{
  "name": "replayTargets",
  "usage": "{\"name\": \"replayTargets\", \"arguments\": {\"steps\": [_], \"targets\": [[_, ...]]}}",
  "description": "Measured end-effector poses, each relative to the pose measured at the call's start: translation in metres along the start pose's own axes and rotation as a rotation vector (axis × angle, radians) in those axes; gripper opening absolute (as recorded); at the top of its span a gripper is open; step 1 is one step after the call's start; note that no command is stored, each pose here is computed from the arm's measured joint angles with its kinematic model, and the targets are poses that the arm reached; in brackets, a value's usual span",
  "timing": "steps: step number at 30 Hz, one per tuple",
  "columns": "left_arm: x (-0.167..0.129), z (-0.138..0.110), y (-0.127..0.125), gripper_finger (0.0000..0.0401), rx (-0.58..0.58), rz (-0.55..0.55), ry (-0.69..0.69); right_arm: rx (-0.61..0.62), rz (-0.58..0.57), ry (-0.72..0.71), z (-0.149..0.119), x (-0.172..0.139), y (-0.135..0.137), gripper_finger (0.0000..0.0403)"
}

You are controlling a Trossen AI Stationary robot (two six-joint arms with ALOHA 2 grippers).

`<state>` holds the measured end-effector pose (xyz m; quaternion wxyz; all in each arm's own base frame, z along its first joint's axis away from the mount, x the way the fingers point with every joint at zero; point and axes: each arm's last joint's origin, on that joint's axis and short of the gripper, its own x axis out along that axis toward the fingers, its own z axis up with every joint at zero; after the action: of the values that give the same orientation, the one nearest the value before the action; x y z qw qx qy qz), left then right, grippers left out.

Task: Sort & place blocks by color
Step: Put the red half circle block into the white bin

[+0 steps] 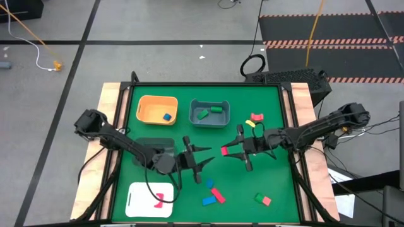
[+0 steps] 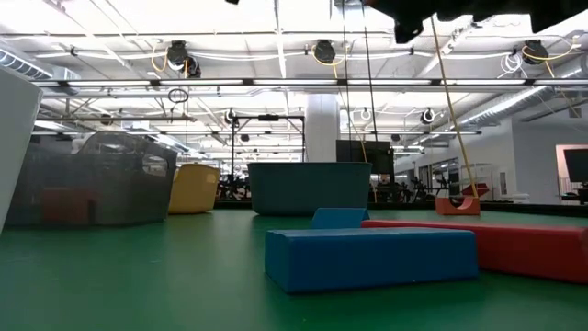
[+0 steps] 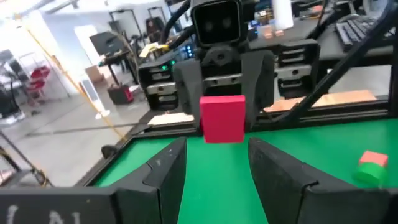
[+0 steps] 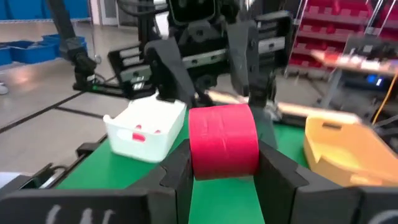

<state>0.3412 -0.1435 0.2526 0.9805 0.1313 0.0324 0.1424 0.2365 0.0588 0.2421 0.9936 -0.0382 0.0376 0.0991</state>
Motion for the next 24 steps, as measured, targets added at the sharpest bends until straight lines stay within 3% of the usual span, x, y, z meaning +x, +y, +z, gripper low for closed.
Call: {"name": "replayTargets", "arguments": {"steps": [5,15,24], "targets": [[0.001,-0.001,-0.006,0.0173,0.047,-0.082,-0.035,-0.062,0.002,-0.009,-0.008,0.011,0.001,0.0115],[0.001,0.001,-0.004,0.0173,0.088,-0.077,-0.053,-0.096,0.001,-0.023,-0.011,0.016,0.002,0.0115],[0.001,0.009,-0.001,0.0173,-0.089,-0.061,-0.118,-0.081,0.002,-0.01,-0.012,0.016,0.002,0.0115]]}}
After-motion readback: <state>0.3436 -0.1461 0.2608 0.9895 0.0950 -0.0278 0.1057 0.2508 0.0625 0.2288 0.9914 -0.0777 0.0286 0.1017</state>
